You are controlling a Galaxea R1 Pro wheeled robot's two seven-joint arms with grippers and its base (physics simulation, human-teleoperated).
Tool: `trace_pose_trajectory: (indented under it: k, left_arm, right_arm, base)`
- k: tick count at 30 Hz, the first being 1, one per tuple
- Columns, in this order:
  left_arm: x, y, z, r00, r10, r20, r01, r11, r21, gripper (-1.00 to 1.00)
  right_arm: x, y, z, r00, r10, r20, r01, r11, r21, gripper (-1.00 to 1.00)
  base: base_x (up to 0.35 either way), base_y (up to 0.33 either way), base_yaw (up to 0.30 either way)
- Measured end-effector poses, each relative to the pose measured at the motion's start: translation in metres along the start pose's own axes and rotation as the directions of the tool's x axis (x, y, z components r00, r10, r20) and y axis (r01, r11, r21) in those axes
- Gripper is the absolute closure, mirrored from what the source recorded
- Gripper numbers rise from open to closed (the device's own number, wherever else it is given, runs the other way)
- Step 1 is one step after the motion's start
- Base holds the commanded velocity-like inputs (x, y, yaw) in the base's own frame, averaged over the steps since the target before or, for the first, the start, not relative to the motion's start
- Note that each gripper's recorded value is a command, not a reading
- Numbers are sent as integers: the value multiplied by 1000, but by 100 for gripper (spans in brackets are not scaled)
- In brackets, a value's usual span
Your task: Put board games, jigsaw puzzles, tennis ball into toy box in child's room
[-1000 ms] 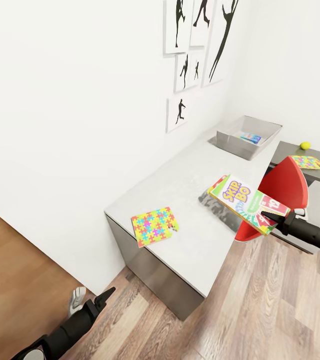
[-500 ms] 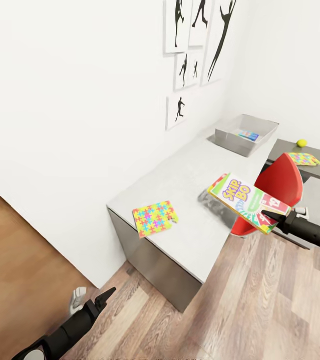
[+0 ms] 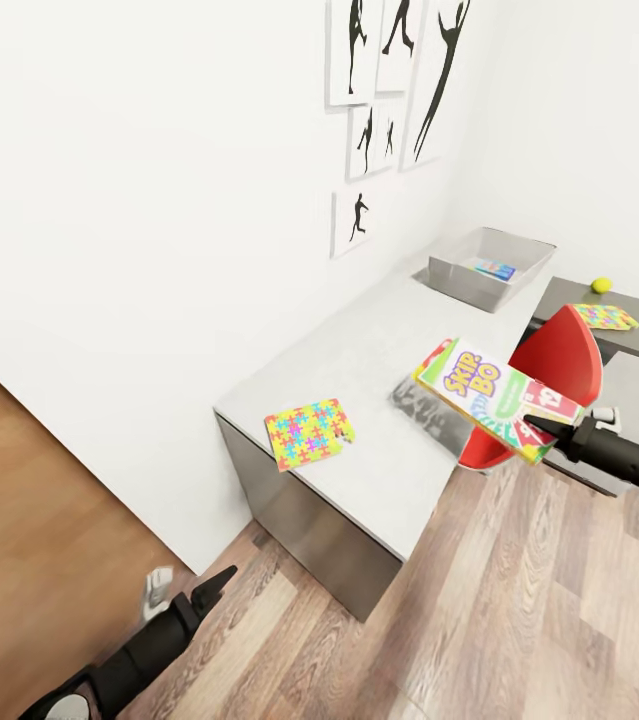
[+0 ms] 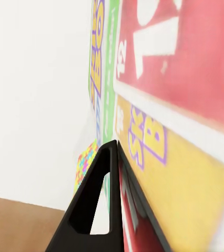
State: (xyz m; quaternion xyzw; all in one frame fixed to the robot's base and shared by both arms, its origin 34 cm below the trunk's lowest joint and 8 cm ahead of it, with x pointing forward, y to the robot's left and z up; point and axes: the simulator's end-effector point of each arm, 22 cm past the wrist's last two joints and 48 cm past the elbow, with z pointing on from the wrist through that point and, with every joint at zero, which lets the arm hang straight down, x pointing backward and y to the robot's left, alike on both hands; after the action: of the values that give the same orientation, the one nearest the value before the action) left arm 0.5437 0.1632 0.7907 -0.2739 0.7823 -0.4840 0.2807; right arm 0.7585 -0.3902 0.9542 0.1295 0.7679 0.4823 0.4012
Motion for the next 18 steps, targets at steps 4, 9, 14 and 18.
trace_pose_trajectory:
  k: [4, 9, 14, 18]
  left_arm:
    - [8, -44, 4, 999, 44, -30, -40, 991, 125, -100]
    - [15, -83, 10, 995, 70, -72, -51, 972, 231, -100]
    - [13, -125, 20, 988, 100, -120, -54, 938, 342, -100]
    - [12, -155, 30, 980, 131, -151, -58, 909, 413, -100]
  right_arm:
    - [-6, 19, -5, 1000, -24, -3, 24, 998, -58, 100]
    - [-10, 41, -18, 999, -34, -22, 30, 990, -136, 100]
    - [-15, 59, -34, 998, -44, -39, 35, 979, -200, 100]
    - [-17, 66, -44, 996, -63, -56, 49, 975, -216, 100]
  base:
    - [-3, 0, 0]
    - [-1, 0, 0]
    - [0, 0, 0]
    - [0, 0, 0]
